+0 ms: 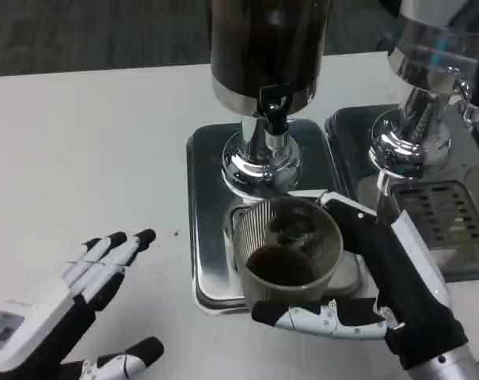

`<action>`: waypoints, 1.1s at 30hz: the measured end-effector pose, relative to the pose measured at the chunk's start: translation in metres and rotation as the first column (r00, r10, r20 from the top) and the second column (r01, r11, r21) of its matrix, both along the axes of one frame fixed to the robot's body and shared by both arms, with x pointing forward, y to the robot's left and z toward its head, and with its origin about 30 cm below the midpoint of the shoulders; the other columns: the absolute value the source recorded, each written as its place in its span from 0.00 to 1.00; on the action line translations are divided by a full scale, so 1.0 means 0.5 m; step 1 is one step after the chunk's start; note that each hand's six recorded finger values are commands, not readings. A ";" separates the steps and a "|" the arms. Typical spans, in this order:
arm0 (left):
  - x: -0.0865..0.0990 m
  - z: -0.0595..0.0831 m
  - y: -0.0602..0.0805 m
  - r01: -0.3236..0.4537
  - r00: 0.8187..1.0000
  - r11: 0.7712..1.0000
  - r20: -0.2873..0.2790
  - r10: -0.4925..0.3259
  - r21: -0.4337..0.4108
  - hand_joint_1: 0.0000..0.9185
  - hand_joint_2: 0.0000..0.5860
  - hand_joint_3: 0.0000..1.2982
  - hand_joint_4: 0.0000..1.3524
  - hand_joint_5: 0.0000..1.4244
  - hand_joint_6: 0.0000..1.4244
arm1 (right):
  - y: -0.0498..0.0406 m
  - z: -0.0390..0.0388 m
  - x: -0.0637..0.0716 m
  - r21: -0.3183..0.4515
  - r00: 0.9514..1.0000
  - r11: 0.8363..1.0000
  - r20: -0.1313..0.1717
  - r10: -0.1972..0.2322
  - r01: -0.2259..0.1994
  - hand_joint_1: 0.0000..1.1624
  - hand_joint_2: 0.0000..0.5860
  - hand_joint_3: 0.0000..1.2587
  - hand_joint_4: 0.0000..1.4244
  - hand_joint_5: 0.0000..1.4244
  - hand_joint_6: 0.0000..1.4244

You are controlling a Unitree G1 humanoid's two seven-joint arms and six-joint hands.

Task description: Grasp the cup under the faucet to collect the drink, then remove the cup.

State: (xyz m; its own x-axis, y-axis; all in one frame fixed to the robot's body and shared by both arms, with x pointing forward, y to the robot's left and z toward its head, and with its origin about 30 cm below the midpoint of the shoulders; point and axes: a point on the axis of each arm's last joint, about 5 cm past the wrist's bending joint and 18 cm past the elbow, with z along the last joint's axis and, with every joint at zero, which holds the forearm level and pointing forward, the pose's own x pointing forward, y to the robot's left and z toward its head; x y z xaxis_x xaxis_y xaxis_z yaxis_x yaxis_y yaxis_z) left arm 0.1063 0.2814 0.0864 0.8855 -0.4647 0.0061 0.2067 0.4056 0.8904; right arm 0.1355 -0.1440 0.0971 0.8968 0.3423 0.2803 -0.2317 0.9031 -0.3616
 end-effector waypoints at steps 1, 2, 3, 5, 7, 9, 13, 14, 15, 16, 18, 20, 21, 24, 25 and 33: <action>-0.009 -0.001 -0.003 0.001 1.000 1.000 -0.004 -0.001 0.001 0.00 0.31 0.00 0.00 0.00 0.00 | -0.002 0.003 -0.003 0.000 1.000 1.000 -0.003 0.003 -0.003 0.92 0.22 0.44 0.46 0.55 0.72; -0.012 -0.002 -0.004 0.002 1.000 1.000 -0.006 -0.002 0.002 0.00 0.31 0.00 0.00 0.00 0.00 | -0.002 0.005 -0.004 0.000 1.000 1.000 -0.003 0.003 -0.003 0.92 0.22 0.44 0.46 0.55 0.72; -0.017 -0.002 -0.005 0.000 1.000 1.000 -0.008 0.000 0.006 0.00 0.31 0.00 0.00 0.00 0.00 | -0.003 0.007 -0.006 0.002 1.000 1.000 -0.003 0.004 -0.004 0.92 0.22 0.44 0.46 0.55 0.73; -0.027 -0.002 -0.006 -0.008 1.000 1.000 -0.015 0.009 0.007 0.00 0.31 0.00 0.00 0.00 0.00 | -0.005 0.012 -0.012 0.014 1.000 1.000 -0.007 0.004 -0.004 0.92 0.22 0.44 0.46 0.55 0.73; -0.035 -0.001 -0.006 -0.017 1.000 1.000 -0.016 0.018 0.006 0.00 0.31 0.00 0.00 0.00 0.00 | -0.006 0.015 -0.016 0.020 1.000 1.000 -0.007 0.002 -0.002 0.91 0.22 0.44 0.46 0.55 0.73; -0.043 0.001 -0.008 -0.021 1.000 1.000 -0.015 0.021 0.004 0.00 0.31 0.00 0.00 0.00 0.00 | -0.008 0.018 -0.021 0.019 1.000 1.000 -0.012 0.002 -0.001 0.91 0.23 0.44 0.46 0.55 0.73; -0.049 -0.002 -0.023 -0.029 1.000 0.999 -0.009 0.029 -0.019 0.00 0.30 0.00 0.00 0.00 0.00 | -0.007 0.020 -0.024 0.018 1.000 1.000 -0.023 0.012 -0.011 0.91 0.23 0.44 0.46 0.55 0.73; -0.049 -0.002 -0.025 -0.027 1.000 0.999 -0.006 0.027 -0.022 0.00 0.30 0.00 0.00 0.00 0.00 | -0.006 0.019 -0.024 0.017 1.000 1.000 -0.027 0.014 -0.014 0.91 0.23 0.44 0.46 0.55 0.73; -0.049 -0.002 -0.028 -0.023 1.000 1.000 -0.003 0.023 -0.021 0.00 0.30 0.00 0.00 0.00 0.00 | -0.006 0.019 -0.024 0.015 0.999 1.000 -0.030 0.018 -0.017 0.91 0.23 0.44 0.46 0.55 0.73; -0.050 -0.002 -0.030 -0.020 1.000 1.000 -0.001 0.020 -0.020 0.00 0.30 0.00 0.00 0.00 0.00 | -0.005 0.019 -0.024 0.015 0.999 1.000 -0.033 0.021 -0.021 0.91 0.23 0.44 0.46 0.55 0.73; -0.053 -0.002 -0.033 -0.026 1.000 0.999 -0.006 0.026 -0.018 0.00 0.30 0.00 0.00 0.00 0.00 | -0.005 0.020 -0.024 0.012 0.999 1.000 -0.034 0.029 -0.029 0.91 0.23 0.44 0.47 0.55 0.73; -0.054 -0.003 -0.031 -0.037 0.999 0.999 -0.012 0.037 -0.011 0.00 0.30 0.00 0.00 0.00 0.00 | -0.005 0.021 -0.024 0.007 0.999 0.999 -0.036 0.037 -0.037 0.91 0.23 0.44 0.47 0.55 0.73; -0.054 -0.003 -0.031 -0.040 0.999 0.999 -0.012 0.040 -0.008 0.00 0.30 0.00 0.00 0.00 0.00 | -0.006 0.022 -0.024 0.004 0.998 0.999 -0.037 0.042 -0.041 0.91 0.22 0.44 0.47 0.56 0.73; -0.053 -0.002 -0.032 -0.042 0.999 0.999 -0.010 0.042 -0.006 0.00 0.30 0.00 0.00 0.00 0.00 | -0.006 0.026 -0.024 0.001 0.998 0.999 -0.030 0.047 -0.047 0.91 0.22 0.45 0.47 0.56 0.73; -0.053 -0.002 -0.032 -0.043 0.999 0.999 -0.009 0.043 -0.006 0.00 0.30 0.00 0.00 0.00 0.00 | -0.006 0.027 -0.024 0.001 0.998 0.999 -0.027 0.047 -0.047 0.91 0.21 0.45 0.47 0.56 0.73; -0.050 -0.001 -0.040 -0.049 0.999 0.999 -0.002 0.049 -0.014 0.00 0.30 0.00 0.00 0.00 0.00 | -0.013 0.027 -0.026 0.008 0.999 1.000 -0.031 0.030 -0.029 0.91 0.21 0.45 0.47 0.56 0.74</action>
State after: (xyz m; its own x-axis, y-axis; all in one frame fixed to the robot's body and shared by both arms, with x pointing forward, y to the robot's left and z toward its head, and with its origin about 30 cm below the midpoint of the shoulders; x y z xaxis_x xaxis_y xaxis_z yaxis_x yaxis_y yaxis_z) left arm 0.0813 0.2616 0.0860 0.9072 -0.4205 0.0114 0.1873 0.4280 0.8842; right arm 0.1223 -0.1506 0.1106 0.8948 0.3667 0.2547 -0.2695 0.8984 -0.3468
